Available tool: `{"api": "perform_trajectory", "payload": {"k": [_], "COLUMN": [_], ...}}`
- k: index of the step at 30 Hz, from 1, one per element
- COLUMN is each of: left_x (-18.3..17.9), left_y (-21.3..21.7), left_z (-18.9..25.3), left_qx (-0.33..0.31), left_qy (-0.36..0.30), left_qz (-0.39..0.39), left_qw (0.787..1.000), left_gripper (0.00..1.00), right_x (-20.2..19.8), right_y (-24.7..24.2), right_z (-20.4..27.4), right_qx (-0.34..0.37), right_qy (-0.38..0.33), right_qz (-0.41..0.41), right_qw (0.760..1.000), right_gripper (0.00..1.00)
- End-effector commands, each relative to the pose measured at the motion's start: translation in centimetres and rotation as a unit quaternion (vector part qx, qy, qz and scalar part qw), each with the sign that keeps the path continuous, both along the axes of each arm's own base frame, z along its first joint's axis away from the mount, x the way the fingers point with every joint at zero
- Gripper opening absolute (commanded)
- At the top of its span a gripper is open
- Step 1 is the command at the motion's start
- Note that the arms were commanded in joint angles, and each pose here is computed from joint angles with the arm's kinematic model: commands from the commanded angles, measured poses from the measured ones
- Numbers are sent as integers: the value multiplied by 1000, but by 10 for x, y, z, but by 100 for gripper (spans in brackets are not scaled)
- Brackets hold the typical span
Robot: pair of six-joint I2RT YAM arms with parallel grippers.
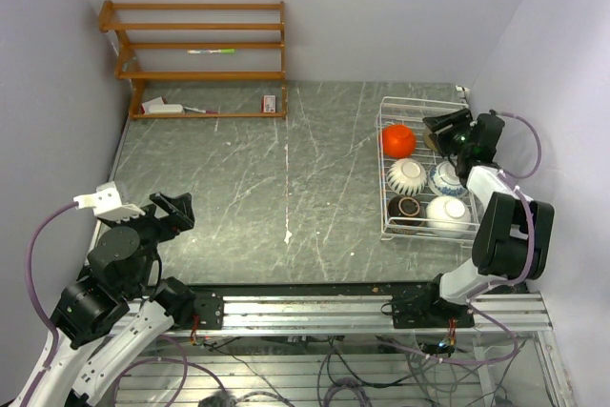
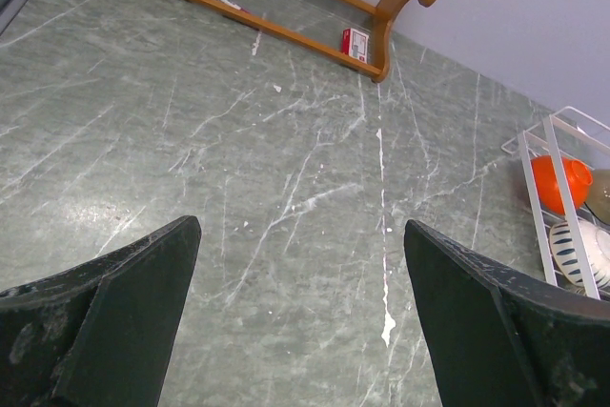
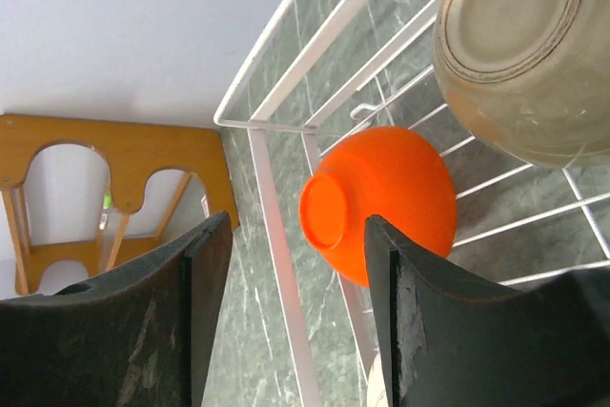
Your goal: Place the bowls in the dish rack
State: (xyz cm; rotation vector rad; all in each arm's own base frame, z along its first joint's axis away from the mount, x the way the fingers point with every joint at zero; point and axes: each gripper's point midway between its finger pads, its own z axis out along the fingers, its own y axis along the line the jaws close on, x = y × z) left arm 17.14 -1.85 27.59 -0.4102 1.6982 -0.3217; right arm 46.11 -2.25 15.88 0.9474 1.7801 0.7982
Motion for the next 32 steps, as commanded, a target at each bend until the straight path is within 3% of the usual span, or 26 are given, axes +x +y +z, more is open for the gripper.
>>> {"api": "perform_trajectory", "payload": {"k": [1, 2, 3, 4, 5, 13, 19, 26, 32], "left_x": [-1, -1, -1, 0, 0, 2, 6, 7, 8], "left_y": [-1, -1, -1, -1, -1, -3, -6, -5, -2], "left_z": [11, 11, 11, 10, 10, 8, 4, 2, -1], "left_qx": [-13, -13, -13, -12, -11, -6, 5, 7, 11], "left_qy": [-18, -17, -16, -16, -15, -9, 6, 11, 18], "left_qz": [-3, -4, -4, -4, -4, -4, -5, 3, 14], "left_qw": [1000, 1000, 1000, 1000, 1000, 1000, 1000, 1000, 1000], "left_gripper": [99, 99, 99, 99, 99, 99, 99, 99, 99], "right_x": [-8, -9, -11, -12, -14, -32, -64, -90, -103], "right_y": [-8, -5, 4, 11, 21, 131, 194, 201, 192], "right_z": [23, 35, 41, 47, 53, 77, 60, 55, 65], "right_qx": [-75, -96, -116, -134, -161, -326, -371, -391, -391], "right_qy": [1, -6, -9, -12, -18, -24, -33, -35, -53], "right_qz": [-3, 0, 10, 19, 35, 155, 252, 282, 253], "right_qw": [997, 995, 993, 991, 986, 932, 893, 876, 883], "right_gripper": [61, 63, 75, 96, 99, 100, 100, 100, 100]}}
